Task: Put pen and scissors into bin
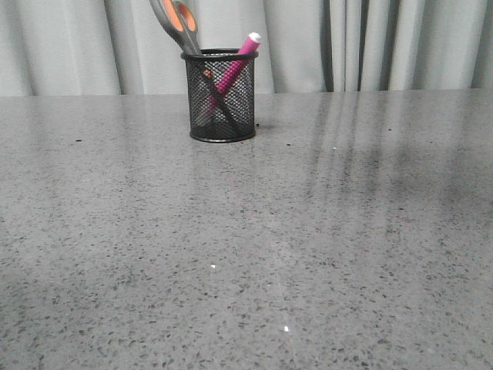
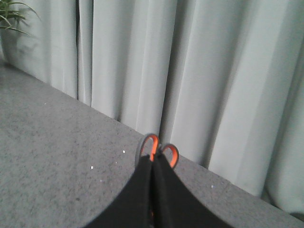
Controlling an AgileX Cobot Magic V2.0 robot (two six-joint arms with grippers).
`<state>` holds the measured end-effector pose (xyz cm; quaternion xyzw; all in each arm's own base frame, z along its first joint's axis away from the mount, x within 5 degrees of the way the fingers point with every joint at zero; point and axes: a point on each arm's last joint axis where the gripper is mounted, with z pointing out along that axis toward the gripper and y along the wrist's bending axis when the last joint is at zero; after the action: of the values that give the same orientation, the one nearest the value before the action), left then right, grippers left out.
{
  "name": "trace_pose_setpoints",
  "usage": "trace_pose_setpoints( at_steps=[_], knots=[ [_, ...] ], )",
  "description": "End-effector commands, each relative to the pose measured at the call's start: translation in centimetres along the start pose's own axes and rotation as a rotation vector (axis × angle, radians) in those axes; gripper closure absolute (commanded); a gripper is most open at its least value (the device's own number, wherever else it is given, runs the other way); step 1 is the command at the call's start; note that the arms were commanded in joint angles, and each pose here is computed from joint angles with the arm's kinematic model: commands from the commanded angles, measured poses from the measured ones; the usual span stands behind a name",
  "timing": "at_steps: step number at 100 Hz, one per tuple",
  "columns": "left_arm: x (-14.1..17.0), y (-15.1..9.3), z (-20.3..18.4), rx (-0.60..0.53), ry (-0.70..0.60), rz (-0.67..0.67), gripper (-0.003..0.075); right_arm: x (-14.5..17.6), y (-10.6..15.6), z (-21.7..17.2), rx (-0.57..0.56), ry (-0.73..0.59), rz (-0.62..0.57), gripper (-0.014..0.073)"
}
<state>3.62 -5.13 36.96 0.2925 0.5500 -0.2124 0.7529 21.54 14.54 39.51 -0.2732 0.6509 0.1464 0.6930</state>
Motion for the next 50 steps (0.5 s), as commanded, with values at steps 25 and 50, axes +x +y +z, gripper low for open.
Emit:
trace_pose_setpoints(
  at_steps=[25,50],
  knots=[
    [5.5,-0.2,-0.9,-0.087,0.039,-0.26,0.0739,5.9,1.2,-14.3,0.028,-0.011,-0.126,0.0663],
    [6.5,-0.3,-0.9,-0.092,0.066,-0.27,0.0739,7.3,1.3,-19.0,0.075,-0.1,-0.124,0.0664]
  ],
)
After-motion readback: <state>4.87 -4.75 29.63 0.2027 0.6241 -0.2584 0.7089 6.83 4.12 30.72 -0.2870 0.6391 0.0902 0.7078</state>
